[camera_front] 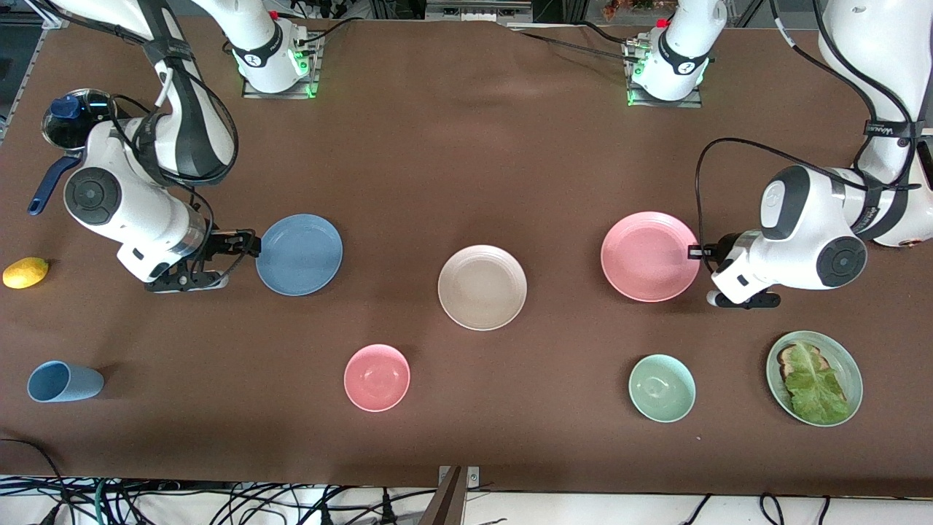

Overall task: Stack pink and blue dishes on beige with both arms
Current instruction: 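Lift the pink plate with the left gripper and lower it onto the beige plate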

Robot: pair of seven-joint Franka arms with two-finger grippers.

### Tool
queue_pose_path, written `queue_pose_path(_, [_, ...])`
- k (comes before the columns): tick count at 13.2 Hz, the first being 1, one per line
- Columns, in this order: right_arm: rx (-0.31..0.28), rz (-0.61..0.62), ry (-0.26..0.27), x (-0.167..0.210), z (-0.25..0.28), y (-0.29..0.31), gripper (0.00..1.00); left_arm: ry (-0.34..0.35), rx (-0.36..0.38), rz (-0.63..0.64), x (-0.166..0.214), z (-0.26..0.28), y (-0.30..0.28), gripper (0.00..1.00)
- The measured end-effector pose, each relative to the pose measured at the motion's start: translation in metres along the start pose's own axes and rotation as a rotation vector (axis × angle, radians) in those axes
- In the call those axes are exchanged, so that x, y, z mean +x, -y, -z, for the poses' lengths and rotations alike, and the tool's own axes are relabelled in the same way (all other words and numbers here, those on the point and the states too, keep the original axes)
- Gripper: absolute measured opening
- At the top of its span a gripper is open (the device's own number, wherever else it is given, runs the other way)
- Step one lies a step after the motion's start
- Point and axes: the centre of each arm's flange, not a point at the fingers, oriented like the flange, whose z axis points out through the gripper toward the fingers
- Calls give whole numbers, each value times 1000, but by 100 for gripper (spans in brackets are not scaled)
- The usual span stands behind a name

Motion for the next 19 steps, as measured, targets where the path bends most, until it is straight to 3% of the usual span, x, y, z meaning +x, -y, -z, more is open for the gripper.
queue_pose_path(3, [-1,3,17,-6,-23,-1,100,-16,-60,37,-5,13,-58,5])
queue_pose_path(6, [-3,11,-13,-7,-49,-11,100,-29,-86,53,-17,22,-144,5])
queue_pose_path(11, [-10,21,-64,-30,-103,-27,100,-32,-86,48,-24,-25,-249,5])
queue_pose_path(15, [-10,21,-58,-34,-112,-27,97,-75,-127,69,-8,-62,-274,5])
queue_pose_path(16, [-10,21,-56,-34,-113,-27,90,-82,-136,75,-2,-68,-276,5])
queue_pose_path(19, [-11,21,-52,-35,-122,-27,87,-82,-144,85,9,-78,-277,5])
